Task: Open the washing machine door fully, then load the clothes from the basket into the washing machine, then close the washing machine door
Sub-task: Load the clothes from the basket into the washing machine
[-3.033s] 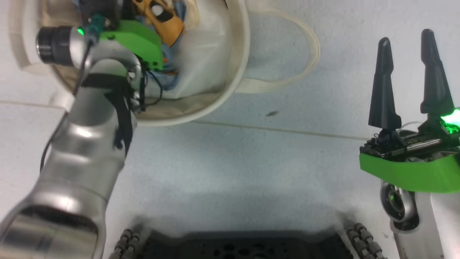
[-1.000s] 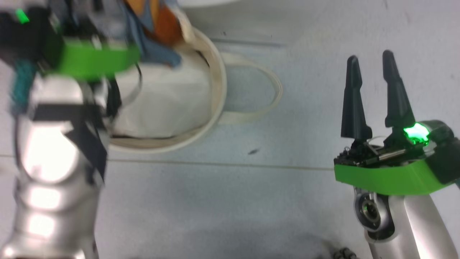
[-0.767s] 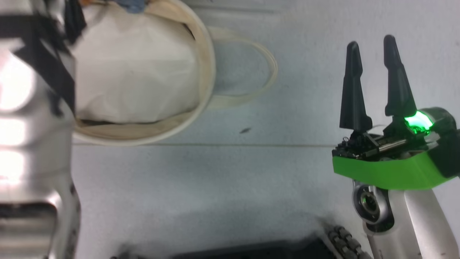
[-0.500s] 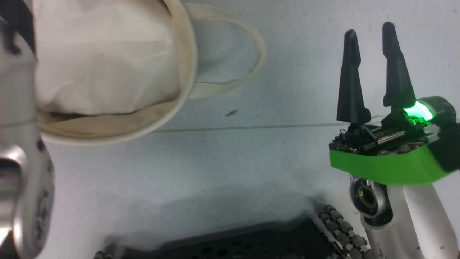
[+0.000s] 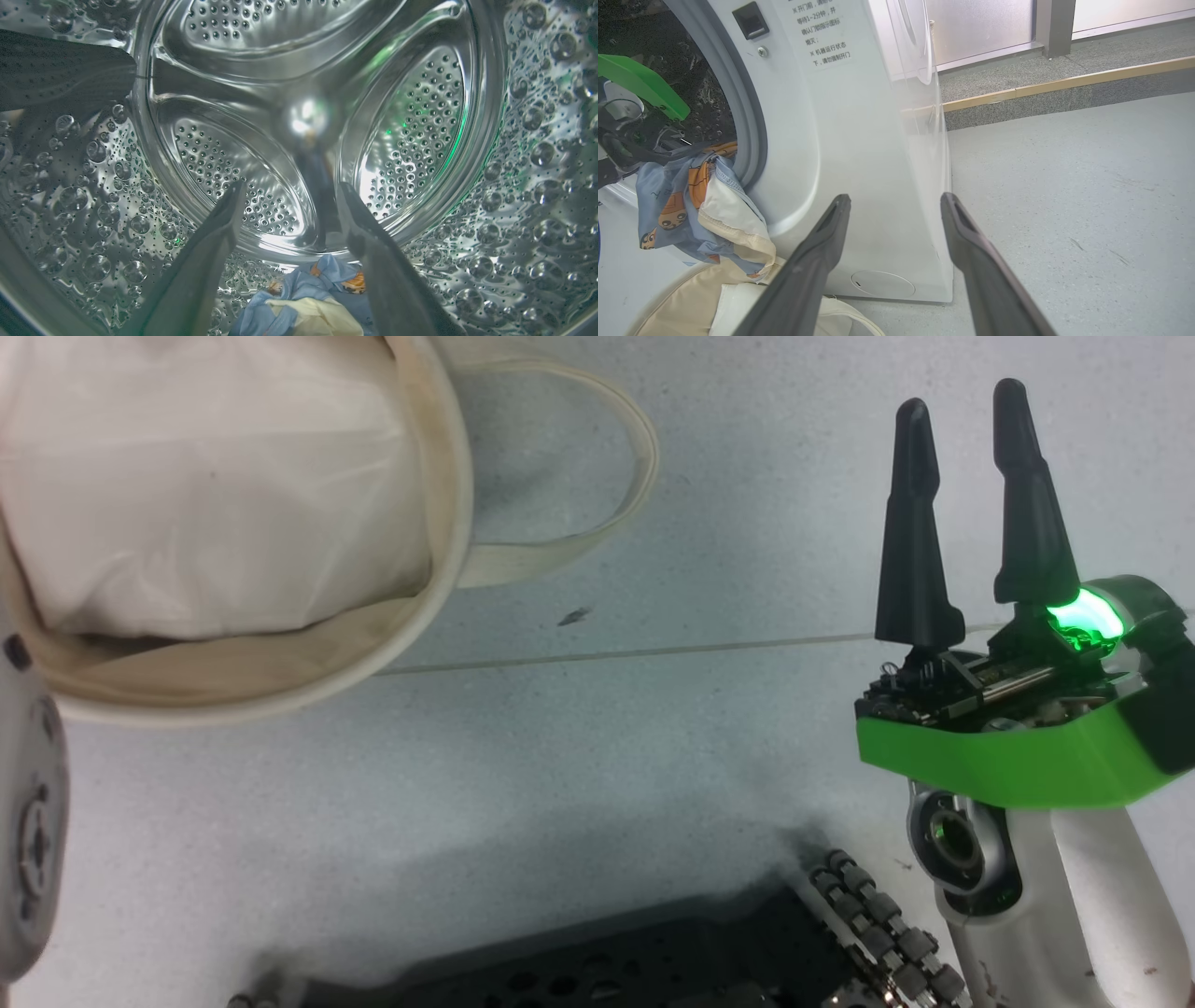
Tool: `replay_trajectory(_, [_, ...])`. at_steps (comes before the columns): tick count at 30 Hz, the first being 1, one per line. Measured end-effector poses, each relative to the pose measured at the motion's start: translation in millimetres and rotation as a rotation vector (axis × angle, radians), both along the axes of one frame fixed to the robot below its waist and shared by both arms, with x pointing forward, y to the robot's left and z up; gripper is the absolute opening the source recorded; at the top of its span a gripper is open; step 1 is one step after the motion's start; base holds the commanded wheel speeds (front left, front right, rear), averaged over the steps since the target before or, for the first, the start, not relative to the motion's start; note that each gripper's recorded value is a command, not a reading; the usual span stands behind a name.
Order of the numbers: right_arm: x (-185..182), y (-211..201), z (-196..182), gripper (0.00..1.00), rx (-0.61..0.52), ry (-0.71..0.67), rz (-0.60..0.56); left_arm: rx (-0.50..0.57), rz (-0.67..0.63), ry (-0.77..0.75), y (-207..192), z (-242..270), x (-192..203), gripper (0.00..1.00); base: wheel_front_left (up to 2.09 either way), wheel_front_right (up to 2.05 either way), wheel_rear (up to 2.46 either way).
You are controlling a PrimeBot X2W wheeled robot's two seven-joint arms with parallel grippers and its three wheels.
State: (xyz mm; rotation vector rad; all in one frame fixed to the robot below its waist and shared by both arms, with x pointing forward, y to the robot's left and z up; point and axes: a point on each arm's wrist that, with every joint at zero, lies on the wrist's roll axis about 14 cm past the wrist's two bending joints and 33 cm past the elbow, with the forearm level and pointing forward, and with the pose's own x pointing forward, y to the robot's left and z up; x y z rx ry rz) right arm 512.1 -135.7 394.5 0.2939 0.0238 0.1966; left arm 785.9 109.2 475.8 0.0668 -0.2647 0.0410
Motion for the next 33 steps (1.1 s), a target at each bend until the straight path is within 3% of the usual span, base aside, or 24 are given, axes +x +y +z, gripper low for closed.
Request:
replay_trajectory(9, [2.1,12.6,26.8,1.0,-0.003,-0.065,0.033,-0.113,-0.026,0.041,-2.3,1.0,-39.4,1.0,0.0,0.0,0.0])
replay_trajectory(21, [-10.4,20.2,108.5,1.0,-0.014,-0.229,0.051,-0.018,-0.127,0.197,-13.6,-14.6,-153.1,1.0,0.0,0.0,0.0])
replay_trajectory(33, [-63.3,40.5,165.2,1.0,0.015,-0.307,0.096,-0.014,-0.064,0.217,17.8,11.5,-276.3,1.0,0.0,0.0,0.0])
